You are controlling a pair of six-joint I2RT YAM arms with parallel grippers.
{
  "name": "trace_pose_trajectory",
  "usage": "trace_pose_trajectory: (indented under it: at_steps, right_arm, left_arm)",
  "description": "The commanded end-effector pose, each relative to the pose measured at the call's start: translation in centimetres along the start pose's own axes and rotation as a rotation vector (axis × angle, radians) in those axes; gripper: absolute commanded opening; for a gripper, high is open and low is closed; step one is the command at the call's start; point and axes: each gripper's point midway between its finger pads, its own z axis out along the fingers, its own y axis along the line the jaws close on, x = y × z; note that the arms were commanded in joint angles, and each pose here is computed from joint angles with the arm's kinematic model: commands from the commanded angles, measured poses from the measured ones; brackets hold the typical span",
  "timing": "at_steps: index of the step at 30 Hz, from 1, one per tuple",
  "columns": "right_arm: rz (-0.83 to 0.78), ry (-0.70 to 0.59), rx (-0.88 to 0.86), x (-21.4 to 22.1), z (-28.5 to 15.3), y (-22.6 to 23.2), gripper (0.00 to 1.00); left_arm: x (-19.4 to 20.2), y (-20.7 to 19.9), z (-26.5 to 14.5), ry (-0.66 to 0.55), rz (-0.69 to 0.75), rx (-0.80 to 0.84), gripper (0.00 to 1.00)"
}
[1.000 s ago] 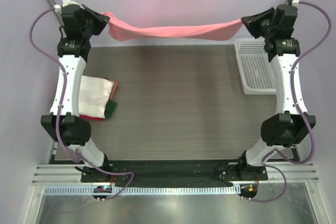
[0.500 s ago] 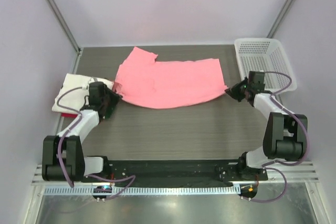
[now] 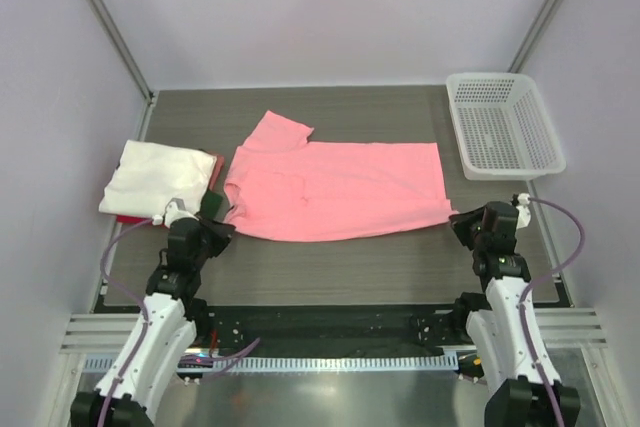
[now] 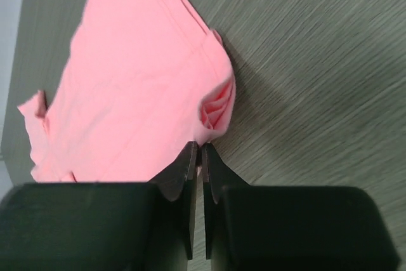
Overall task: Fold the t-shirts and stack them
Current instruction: Fold the tshirt
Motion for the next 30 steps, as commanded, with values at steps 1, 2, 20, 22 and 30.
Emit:
trace_pose_trajectory:
  at_steps: [1, 2, 20, 22, 30]
  right_arm:
    - [0.017, -0.119, 0.123, -1.5, -2.0, -2.7, 0.12]
    - [0.026, -0.167, 0.100, -2.3, -2.7, -2.3, 0.20]
    - [-0.338, 0.018, -0.095, -5.6, -0.3, 8.3, 0.48]
    - [-0.361, -0.003, -0.098, -6.6, 0.4, 9.8, 0.45]
    - [-0.523, 0.031, 0.033, -6.3, 7.2, 12.6, 0.43]
  left_arm:
    - [-1.3, 1.9, -2.3, -0.078, -0.024, -0.107, 0.20]
    - [-2.3, 2.3, -2.8, -0.134, -0.035, -0.132, 0.23]
    - [-7.4, -6.5, -1.5, -0.047, 0.188, -0.065, 1.00]
    - [-9.1, -8.8, -0.6, -0.056, 0.217, -0.040, 1.00]
    - [-11.1, -11.5, 8.5, 0.072, 0.208, -0.104, 1.00]
